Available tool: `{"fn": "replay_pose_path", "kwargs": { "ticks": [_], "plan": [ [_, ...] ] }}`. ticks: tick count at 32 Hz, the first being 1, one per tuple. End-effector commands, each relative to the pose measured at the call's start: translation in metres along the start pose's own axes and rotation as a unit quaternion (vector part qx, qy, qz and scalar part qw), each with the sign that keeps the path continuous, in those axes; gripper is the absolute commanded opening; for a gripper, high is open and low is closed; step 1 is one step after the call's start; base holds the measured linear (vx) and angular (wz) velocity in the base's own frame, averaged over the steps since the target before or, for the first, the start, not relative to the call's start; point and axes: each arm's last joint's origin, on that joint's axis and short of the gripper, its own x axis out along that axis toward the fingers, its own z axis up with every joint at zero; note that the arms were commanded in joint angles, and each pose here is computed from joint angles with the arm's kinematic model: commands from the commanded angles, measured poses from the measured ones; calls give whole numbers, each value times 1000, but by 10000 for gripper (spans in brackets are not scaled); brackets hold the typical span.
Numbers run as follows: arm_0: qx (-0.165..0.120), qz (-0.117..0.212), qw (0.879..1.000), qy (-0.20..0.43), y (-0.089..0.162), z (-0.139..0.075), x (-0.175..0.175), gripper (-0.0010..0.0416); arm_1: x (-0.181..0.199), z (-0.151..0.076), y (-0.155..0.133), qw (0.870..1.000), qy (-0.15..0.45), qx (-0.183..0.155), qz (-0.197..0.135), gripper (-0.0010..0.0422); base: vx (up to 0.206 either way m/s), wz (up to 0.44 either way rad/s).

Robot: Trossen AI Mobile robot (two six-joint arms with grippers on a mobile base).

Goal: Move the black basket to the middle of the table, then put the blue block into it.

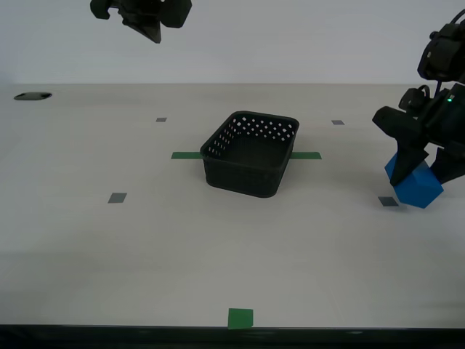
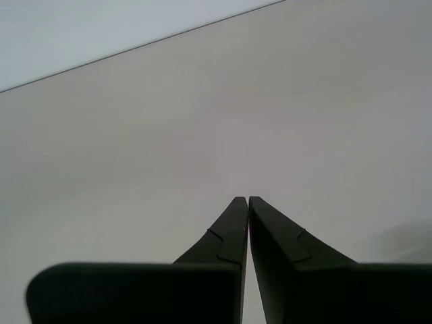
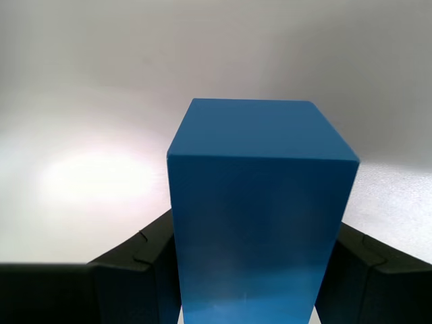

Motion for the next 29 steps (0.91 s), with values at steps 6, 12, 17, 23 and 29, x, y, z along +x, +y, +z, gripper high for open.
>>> {"fn": "replay_pose_path", "kwargs": {
  "ticks": [6, 12, 17, 23, 29],
  "plan": [
    [-86, 109, 986, -93, 70, 12, -56, -1, 0, 0, 0, 1000, -2, 1, -1, 0, 0, 0],
    [-181, 135, 965, -136, 151, 24, -84, -1, -1, 1, 0, 1000, -2, 1, -1, 0, 0, 0],
    [-228, 143, 957, -105, 210, 48, -55, -1, -1, 1, 0, 1000, -3, 1, -1, 0, 0, 0],
    [-232, 132, 961, -79, 225, 70, -13, 0, -1, 1, 0, 1000, -2, 0, -1, 0, -7, -2],
    [-230, 130, 961, -75, 226, 75, -5, 2, -2, 3, 0, 1000, -8, 0, 0, 0, 4, 6]
  ]
}}
